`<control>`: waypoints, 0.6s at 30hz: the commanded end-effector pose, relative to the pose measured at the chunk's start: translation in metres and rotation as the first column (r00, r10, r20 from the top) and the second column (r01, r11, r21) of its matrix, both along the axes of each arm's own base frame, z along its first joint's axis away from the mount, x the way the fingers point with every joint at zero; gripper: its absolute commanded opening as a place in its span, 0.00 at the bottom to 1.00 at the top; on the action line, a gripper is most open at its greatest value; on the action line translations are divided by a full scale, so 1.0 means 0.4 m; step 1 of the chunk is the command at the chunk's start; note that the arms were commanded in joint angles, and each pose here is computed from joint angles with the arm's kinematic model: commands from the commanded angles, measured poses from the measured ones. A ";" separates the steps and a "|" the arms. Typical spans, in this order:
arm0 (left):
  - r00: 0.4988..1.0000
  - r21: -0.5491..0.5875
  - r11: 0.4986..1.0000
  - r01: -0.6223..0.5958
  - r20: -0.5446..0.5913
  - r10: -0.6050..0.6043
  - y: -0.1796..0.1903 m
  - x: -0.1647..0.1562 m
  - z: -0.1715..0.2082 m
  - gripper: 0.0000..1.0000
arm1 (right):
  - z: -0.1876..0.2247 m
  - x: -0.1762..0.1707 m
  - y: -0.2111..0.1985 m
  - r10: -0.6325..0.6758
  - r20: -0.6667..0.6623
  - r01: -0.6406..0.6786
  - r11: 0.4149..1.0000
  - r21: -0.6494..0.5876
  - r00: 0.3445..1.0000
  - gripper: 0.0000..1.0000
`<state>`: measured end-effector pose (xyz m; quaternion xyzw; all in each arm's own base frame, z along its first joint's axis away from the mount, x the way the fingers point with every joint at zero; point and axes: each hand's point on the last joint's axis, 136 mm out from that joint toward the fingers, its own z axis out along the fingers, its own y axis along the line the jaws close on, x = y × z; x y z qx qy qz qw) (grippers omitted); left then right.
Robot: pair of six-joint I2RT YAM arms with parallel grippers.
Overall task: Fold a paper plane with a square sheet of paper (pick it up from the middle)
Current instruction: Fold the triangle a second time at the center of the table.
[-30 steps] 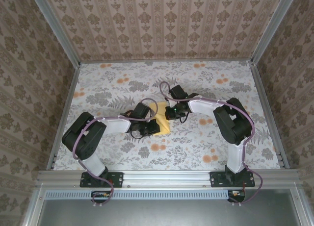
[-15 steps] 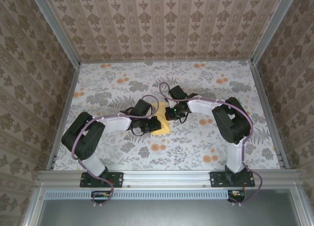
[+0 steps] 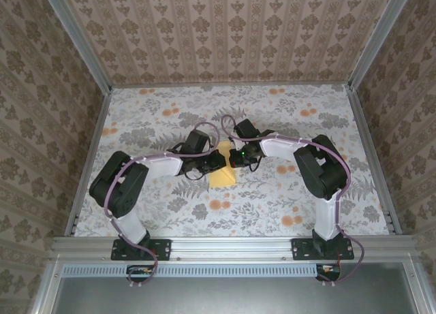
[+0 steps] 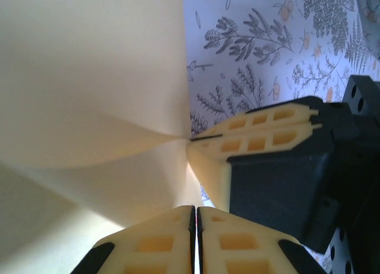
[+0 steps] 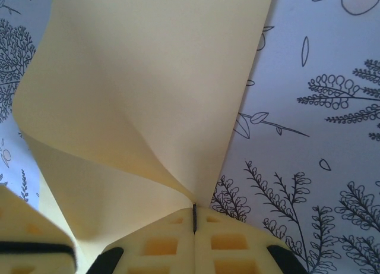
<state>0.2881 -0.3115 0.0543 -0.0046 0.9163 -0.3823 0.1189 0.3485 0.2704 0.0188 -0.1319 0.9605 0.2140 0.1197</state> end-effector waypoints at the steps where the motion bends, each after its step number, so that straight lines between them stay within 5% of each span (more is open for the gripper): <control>1: 1.000 -0.033 0.999 -0.002 0.000 0.002 -0.021 0.024 0.012 0.13 | -0.011 0.003 -0.001 0.016 -0.013 -0.017 1.000 -0.010 1.000 0.03; 18: 0.997 0.051 0.998 -0.034 -0.062 0.037 0.025 -0.010 -0.057 0.12 | 0.026 -0.001 0.024 0.061 0.013 -0.061 0.997 0.055 0.998 0.03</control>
